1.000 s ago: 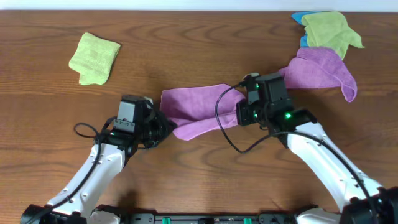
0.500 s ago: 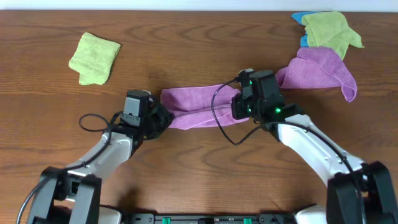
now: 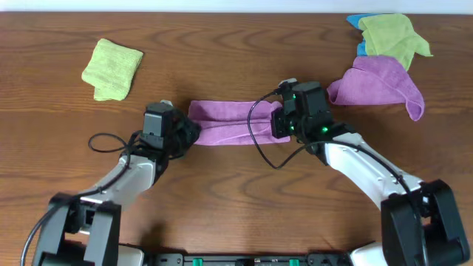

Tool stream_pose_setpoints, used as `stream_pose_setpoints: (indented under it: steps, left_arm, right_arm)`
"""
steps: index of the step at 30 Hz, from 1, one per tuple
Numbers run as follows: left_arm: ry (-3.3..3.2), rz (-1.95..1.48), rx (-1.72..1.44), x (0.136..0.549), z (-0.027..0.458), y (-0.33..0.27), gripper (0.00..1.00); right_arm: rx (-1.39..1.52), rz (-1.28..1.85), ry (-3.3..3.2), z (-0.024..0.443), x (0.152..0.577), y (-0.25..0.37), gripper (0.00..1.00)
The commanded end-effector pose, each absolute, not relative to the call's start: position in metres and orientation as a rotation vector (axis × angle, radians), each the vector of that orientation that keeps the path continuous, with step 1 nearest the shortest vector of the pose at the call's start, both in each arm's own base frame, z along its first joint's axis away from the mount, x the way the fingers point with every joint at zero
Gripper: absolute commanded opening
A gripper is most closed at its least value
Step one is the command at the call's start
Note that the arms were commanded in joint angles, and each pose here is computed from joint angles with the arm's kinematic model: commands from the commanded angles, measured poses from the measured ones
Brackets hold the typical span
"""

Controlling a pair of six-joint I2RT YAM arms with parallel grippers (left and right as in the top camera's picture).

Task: Fold the cloth

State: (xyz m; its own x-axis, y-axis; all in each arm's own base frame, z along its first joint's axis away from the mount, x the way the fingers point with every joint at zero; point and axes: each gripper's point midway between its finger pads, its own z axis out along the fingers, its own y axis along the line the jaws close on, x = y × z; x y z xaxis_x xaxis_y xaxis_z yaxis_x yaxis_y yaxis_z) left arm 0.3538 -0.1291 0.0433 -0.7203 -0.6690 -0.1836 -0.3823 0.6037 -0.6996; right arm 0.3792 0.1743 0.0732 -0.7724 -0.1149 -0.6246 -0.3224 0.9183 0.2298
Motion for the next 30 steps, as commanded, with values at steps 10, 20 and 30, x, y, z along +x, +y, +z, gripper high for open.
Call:
stream_pose_setpoints:
  steps: [10, 20, 30]
  left_arm:
    - [2.329, -0.816, -0.907, 0.388, 0.034, -0.112, 0.06]
    - [2.318, -0.796, -0.853, 0.414, 0.036, -0.115, 0.06]
    - [2.335, -0.764, -0.862, 0.422, 0.022, -0.113, 0.06]
  right_arm:
    - [-0.271, 0.285, 2.44, 0.064, 0.39, 0.154, 0.01]
    - [-0.268, 0.287, 2.418, 0.055, 0.401, 0.157, 0.02]
    - [-0.257, 0.259, 2.417, 0.043, 0.407, 0.155, 0.01]
